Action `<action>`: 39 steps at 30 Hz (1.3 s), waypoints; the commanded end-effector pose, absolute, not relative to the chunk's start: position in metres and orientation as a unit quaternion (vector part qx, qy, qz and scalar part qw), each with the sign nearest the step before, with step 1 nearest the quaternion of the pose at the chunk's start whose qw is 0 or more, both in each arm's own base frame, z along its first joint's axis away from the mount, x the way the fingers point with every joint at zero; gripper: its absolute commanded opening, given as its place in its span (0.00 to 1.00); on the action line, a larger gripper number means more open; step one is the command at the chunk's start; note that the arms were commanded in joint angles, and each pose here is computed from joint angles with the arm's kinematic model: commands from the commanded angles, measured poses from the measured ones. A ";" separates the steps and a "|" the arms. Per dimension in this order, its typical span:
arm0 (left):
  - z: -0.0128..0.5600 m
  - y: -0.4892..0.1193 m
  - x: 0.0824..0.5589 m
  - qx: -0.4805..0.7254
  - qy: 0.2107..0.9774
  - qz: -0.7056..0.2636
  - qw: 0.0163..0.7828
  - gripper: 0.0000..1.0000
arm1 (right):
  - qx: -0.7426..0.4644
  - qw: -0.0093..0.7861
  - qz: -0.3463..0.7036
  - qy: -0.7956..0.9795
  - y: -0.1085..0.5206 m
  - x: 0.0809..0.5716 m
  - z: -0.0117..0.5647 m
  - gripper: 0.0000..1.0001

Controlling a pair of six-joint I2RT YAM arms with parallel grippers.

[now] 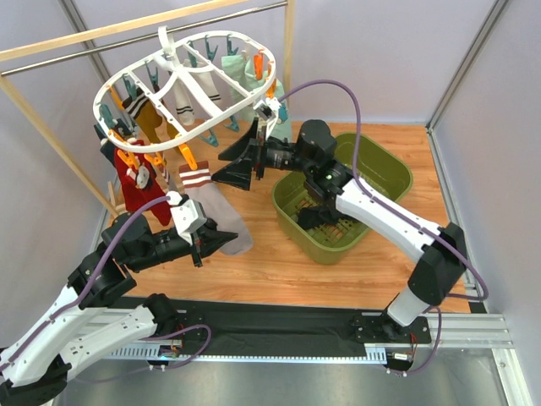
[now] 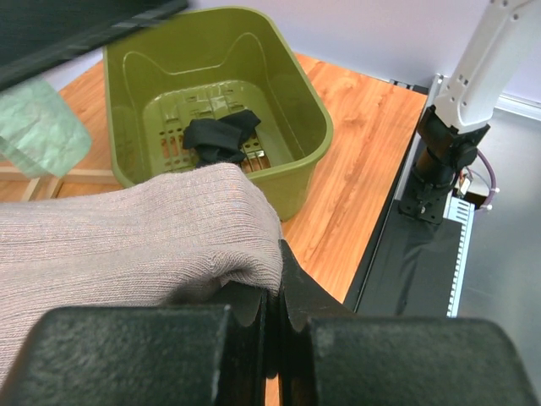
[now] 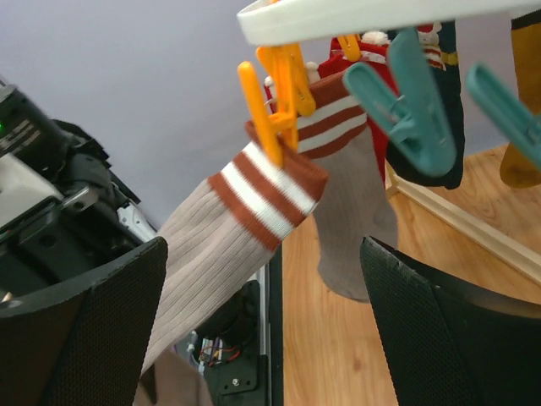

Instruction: Remove the socks clipped to the hanger

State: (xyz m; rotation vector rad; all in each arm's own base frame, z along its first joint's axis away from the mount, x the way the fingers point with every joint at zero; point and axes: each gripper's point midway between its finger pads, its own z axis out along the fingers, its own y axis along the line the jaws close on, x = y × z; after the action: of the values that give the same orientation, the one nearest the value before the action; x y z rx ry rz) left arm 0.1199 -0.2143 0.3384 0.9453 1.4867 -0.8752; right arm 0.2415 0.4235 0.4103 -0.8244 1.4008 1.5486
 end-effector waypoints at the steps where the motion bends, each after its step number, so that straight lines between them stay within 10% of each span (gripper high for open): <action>1: 0.354 -0.214 0.124 0.387 0.612 -0.374 0.579 0.00 | -0.342 0.447 0.622 0.544 0.402 0.218 0.419 0.97; 39: 0.377 -0.243 0.124 0.358 0.599 -0.447 0.560 0.00 | -0.455 0.378 0.649 0.478 0.344 0.099 0.339 0.93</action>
State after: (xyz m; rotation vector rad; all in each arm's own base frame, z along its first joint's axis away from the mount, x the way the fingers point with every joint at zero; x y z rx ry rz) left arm 0.1238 -0.2420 0.3503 0.8784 1.4880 -1.0333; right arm 0.1150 0.3552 0.3214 -1.0883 1.3658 1.7188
